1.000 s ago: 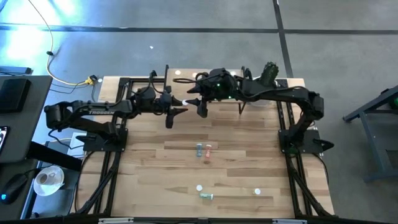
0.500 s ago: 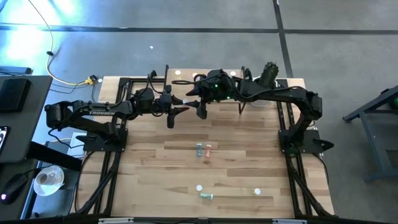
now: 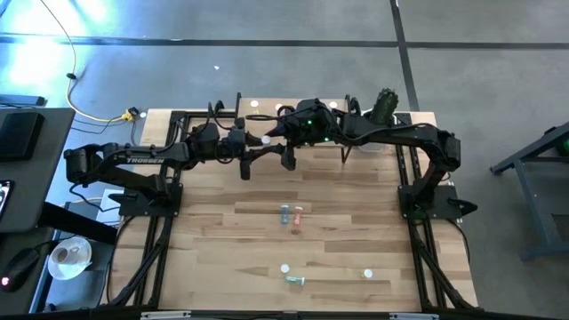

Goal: Pick and place medicine bottles onto shelf by color
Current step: Put the left pink pill bottle on the shelf aligned with the other pink pill bottle, then put the right yellow pill bottle on the shelf aligned with the other yellow pill bottle

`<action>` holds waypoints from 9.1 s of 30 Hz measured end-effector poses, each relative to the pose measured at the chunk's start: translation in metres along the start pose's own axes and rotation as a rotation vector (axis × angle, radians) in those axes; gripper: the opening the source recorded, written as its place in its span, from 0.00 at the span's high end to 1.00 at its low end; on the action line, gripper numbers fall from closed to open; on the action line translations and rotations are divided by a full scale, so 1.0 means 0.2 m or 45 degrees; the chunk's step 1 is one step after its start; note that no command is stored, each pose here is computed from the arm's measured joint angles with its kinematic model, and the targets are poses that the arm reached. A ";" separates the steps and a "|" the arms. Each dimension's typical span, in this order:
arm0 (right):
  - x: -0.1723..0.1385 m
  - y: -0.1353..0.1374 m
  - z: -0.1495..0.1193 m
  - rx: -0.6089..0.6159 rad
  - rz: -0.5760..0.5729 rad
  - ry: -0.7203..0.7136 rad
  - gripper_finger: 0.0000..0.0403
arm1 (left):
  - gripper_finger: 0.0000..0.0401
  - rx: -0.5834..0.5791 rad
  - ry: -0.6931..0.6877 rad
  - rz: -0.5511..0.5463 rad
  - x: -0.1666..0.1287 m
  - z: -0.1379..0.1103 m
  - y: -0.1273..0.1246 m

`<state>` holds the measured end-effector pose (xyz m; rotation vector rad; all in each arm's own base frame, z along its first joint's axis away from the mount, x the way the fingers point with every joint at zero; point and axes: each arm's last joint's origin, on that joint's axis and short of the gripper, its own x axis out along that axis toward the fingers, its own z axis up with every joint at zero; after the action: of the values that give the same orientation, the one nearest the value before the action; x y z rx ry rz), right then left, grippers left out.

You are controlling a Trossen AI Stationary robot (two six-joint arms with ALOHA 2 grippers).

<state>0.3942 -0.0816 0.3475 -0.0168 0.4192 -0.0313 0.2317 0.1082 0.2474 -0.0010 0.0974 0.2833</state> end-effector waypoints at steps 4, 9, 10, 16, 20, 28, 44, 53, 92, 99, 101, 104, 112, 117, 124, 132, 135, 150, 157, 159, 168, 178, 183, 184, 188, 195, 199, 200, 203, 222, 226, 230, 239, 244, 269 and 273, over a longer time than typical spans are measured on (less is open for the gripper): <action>0.00 0.00 0.01 -0.003 -0.001 -0.015 0.52 | 0.76 0.000 -0.002 0.004 0.00 0.01 0.00; 0.00 0.00 0.01 -0.002 -0.001 -0.015 0.54 | 0.76 -0.001 0.002 0.004 0.00 0.01 0.00; 0.00 0.00 0.01 -0.002 -0.001 -0.014 0.55 | 0.76 -0.001 0.004 0.004 0.00 0.01 0.00; 0.00 0.00 0.00 -0.002 -0.002 -0.014 0.64 | 0.76 -0.002 0.009 0.000 0.00 0.01 0.00; 0.00 0.00 0.00 -0.002 -0.003 -0.014 0.68 | 0.76 -0.001 0.009 0.000 0.00 0.01 0.00; 0.00 0.00 0.00 -0.002 -0.003 -0.014 0.70 | 0.73 -0.002 0.009 0.001 0.00 0.01 0.00; -0.10 -0.02 0.06 -0.052 -0.093 -0.047 0.71 | 0.53 -0.009 0.007 0.001 -0.01 0.02 0.00; -0.35 -0.05 0.17 -0.018 -0.260 -0.162 0.71 | 0.49 -0.016 -0.114 0.019 -0.10 0.12 0.00; 0.02 -0.19 -0.14 0.224 -0.315 0.246 0.71 | 0.50 0.058 -0.104 0.118 -0.34 0.22 -0.03; -0.05 -0.13 -0.12 0.167 -0.269 0.301 0.71 | 0.50 0.056 -0.103 0.140 -0.34 0.22 -0.03; -0.08 -0.10 -0.10 0.139 -0.236 0.309 0.71 | 0.50 0.054 -0.103 0.140 -0.34 0.22 -0.03; -0.12 -0.05 -0.10 0.103 -0.204 0.366 0.71 | 0.50 0.049 -0.102 0.147 -0.34 0.22 -0.03; -0.23 0.04 -0.27 0.084 -0.153 0.381 0.71 | 0.50 0.043 -0.097 0.212 -0.34 0.22 -0.02; -0.36 0.08 -0.38 0.139 -0.147 0.106 0.71 | 0.50 0.041 -0.096 0.246 -0.34 0.22 -0.02; -0.36 0.08 -0.42 0.125 -0.176 -0.330 0.71 | 0.50 0.041 -0.095 0.253 -0.34 0.22 -0.02; -0.20 0.00 -0.31 0.071 -0.262 -0.359 0.71 | 0.50 0.042 -0.099 0.253 -0.34 0.22 -0.02; -0.14 -0.09 -0.29 0.097 -0.375 -0.284 0.71 | 0.50 0.042 -0.099 0.253 -0.34 0.22 -0.02; 0.10 -0.25 -0.34 0.141 -0.436 -0.083 0.71 | 0.50 0.075 -0.095 0.255 -0.34 0.22 -0.02; 0.11 -0.26 -0.37 0.115 -0.499 0.005 0.71 | 0.50 0.075 -0.096 0.255 -0.34 0.22 -0.02; 0.12 -0.26 -0.38 0.118 -0.508 0.022 0.71 | 0.50 0.075 -0.095 0.255 -0.34 0.22 -0.02; 0.14 -0.27 -0.40 0.121 -0.514 0.045 0.71 | 0.50 0.075 -0.096 0.254 -0.34 0.22 -0.02; 0.13 -0.30 -0.41 0.140 -0.527 0.058 0.71 | 0.50 0.075 -0.095 0.254 -0.34 0.22 -0.02; 0.13 -0.30 -0.41 0.133 -0.526 0.063 0.71 | 0.50 0.075 -0.096 0.254 -0.34 0.22 -0.02; 0.13 -0.30 -0.41 0.133 -0.526 0.063 0.71 | 0.50 0.075 -0.096 0.254 -0.34 0.22 -0.02; 0.13 -0.29 -0.41 0.155 -0.508 0.056 0.70 | 0.50 0.075 -0.095 0.254 -0.34 0.22 -0.02; 0.13 -0.29 -0.42 0.167 -0.500 0.059 0.67 | 0.50 0.075 -0.095 0.254 -0.34 0.22 -0.02; 0.13 -0.29 -0.42 0.167 -0.499 0.061 0.65 | 0.50 0.075 -0.095 0.254 -0.34 0.22 -0.02; 0.13 -0.29 -0.42 0.167 -0.500 0.059 0.64 | 0.50 0.075 -0.095 0.254 -0.34 0.22 -0.02; 0.13 -0.29 -0.42 0.169 -0.500 0.058 0.61 | 0.50 0.075 -0.095 0.254 -0.34 0.22 -0.02; 0.04 -0.22 -0.17 0.148 -0.517 0.204 0.57 | 0.50 0.068 -0.017 0.250 -0.34 0.19 -0.02; 0.01 -0.17 -0.09 0.161 -0.485 0.239 0.57 | 0.50 0.066 0.012 0.243 -0.34 0.18 -0.02; -0.01 -0.08 -0.03 0.167 -0.436 0.255 0.57 | 0.50 0.042 0.073 0.239 -0.34 0.15 -0.02; -0.01 0.19 -0.08 0.258 -0.323 0.463 0.57 | 0.50 0.005 0.240 0.171 -0.34 0.09 -0.03; -0.04 0.34 -0.13 0.307 -0.387 0.604 0.57 | 0.50 -0.010 0.277 0.109 -0.34 0.08 -0.07; -0.34 1.08 -0.34 0.442 -0.621 0.868 0.57 | 0.50 -0.028 0.428 -0.154 -0.35 0.02 -0.30; -0.41 1.20 -0.38 0.432 -0.604 0.884 0.57 | 0.50 -0.050 0.431 -0.199 -0.36 0.02 -0.34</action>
<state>0.2945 0.1597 0.3070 0.2361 1.0921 -0.5886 0.1826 0.0237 0.2583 -0.0958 0.4258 0.1262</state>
